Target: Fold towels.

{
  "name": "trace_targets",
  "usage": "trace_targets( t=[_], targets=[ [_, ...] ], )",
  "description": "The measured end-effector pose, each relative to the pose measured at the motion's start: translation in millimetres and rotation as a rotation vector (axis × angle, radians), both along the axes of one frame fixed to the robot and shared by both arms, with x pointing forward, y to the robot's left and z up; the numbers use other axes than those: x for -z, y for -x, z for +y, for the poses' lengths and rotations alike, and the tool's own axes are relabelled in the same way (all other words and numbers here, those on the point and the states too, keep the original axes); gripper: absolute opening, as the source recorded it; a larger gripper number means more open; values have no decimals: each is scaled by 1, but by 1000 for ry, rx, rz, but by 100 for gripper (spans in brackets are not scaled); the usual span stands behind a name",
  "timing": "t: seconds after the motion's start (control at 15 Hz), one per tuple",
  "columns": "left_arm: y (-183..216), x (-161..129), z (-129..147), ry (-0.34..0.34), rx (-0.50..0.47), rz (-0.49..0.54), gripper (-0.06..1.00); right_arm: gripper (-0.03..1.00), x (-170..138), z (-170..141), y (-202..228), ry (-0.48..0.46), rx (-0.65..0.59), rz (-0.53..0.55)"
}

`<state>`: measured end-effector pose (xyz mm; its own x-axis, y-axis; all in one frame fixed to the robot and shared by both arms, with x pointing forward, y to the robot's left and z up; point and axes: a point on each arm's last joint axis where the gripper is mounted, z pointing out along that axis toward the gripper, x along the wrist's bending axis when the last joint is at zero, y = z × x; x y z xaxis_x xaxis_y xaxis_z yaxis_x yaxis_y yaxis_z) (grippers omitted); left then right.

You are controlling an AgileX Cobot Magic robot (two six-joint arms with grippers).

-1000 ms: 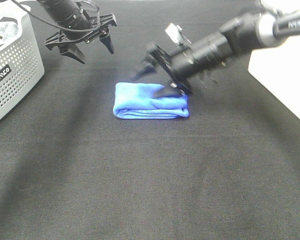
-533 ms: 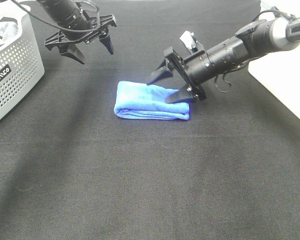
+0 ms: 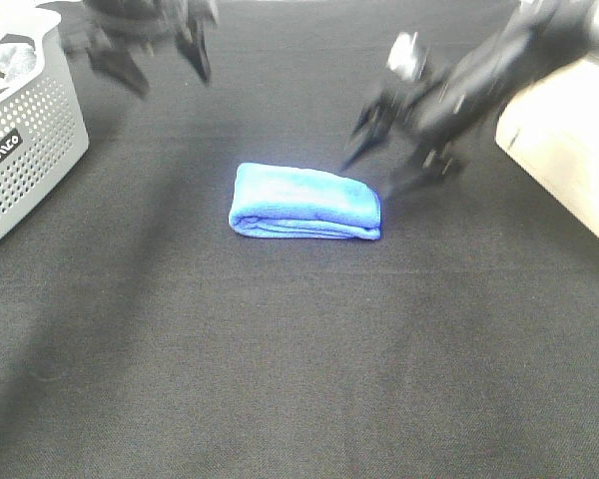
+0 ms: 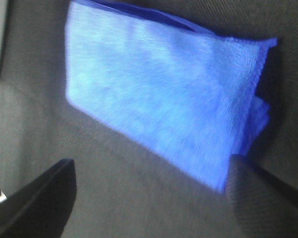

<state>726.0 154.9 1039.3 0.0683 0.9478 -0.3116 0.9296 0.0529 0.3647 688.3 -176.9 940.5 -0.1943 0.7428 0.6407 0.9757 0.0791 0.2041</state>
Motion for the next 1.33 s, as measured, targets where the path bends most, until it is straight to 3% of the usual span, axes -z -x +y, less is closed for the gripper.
trace_targets(
  t=[0.07, 0.13, 0.47, 0.67, 0.8, 1.0, 1.33],
  targets=[
    [3, -10, 1, -7, 13, -16, 74, 78, -20, -3, 4, 27, -1, -21],
    [3, -10, 1, -7, 13, -16, 74, 78, -20, -3, 4, 27, -1, -21],
    [29, -60, -1, -53, 116, -135, 74, 78, -112, -16, 42, 140, -7, -83],
    [64, -76, 12, -140, 121, -113, 74, 78, -154, -26, 63, 206, 22, -174],
    [111, -90, 29, -186, 120, -85, 74, 78, -170, -33, 89, 256, 24, -201],
    [187, -112, 52, -186, 119, -93, 74, 78, -172, -42, 133, 290, 30, -172],
    [315, -114, 89, -173, 118, -165, 74, 78, -164, -65, 233, 375, 74, -219]
  ],
)
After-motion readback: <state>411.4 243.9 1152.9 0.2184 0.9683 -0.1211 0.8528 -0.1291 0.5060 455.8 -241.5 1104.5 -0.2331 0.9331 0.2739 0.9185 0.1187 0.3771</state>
